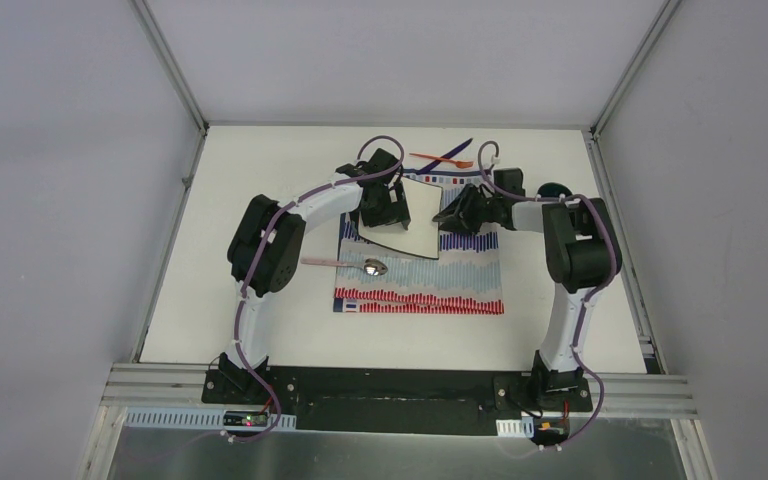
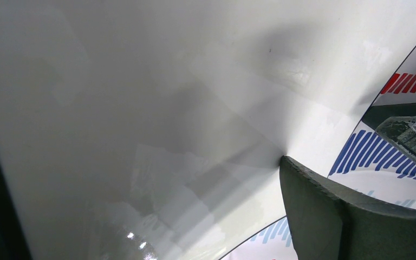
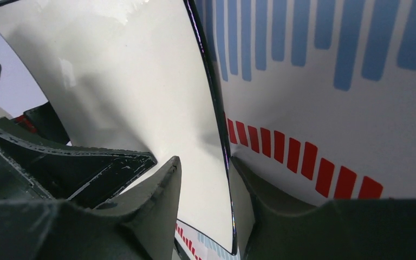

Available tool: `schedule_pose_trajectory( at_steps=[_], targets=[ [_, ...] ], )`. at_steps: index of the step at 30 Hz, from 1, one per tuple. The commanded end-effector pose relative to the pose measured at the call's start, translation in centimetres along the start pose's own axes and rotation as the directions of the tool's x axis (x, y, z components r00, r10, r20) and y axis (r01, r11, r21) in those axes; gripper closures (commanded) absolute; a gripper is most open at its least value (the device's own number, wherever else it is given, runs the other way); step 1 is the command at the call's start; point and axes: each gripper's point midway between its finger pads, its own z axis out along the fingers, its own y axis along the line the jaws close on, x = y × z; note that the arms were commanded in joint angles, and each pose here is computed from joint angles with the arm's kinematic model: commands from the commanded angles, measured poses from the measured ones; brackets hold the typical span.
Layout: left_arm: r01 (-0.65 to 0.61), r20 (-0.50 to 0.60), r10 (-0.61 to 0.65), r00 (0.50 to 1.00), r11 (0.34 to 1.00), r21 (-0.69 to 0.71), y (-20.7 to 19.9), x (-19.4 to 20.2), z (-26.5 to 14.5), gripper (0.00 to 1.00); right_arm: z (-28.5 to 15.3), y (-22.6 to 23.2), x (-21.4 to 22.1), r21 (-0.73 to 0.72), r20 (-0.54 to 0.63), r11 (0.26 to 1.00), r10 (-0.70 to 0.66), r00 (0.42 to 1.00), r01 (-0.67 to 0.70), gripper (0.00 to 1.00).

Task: Set the dinner table for one person
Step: Place the plate on the napkin.

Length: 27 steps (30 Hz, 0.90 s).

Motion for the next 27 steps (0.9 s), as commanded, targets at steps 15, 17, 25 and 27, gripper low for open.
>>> schedule_pose_trajectory(
  at_steps=[15, 17, 25, 27],
  targets=[
    [-0.297, -0.354, 0.178, 0.918, 0.901, -0.316, 7.7, 11.9, 4.2, 1.0, 10.3, 2.0, 6.2, -0.191, -0.099, 0.981, -0.042, 0.994, 0.022, 0.59],
    [-0.293, -0.347, 0.176, 0.921, 0.901, -0.321, 7.8, 11.7, 4.2, 1.0, 10.3, 2.0, 6.2, -0.193, -0.102, 0.981, -0.04, 0.994, 0.02, 0.59],
    [-0.275, -0.312, 0.171, 0.935, 0.904, -0.328, 7.7, 11.1, 3.5, 1.0, 10.3, 1.9, 6.2, -0.189, -0.099, 0.982, -0.037, 0.994, 0.018, 0.58],
    [-0.27, -0.305, 0.167, 0.937, 0.902, -0.336, 7.7, 11.0, 3.3, 1.0, 10.3, 1.6, 6.3, -0.179, -0.096, 0.984, -0.033, 0.995, 0.015, 0.58]
  ],
)
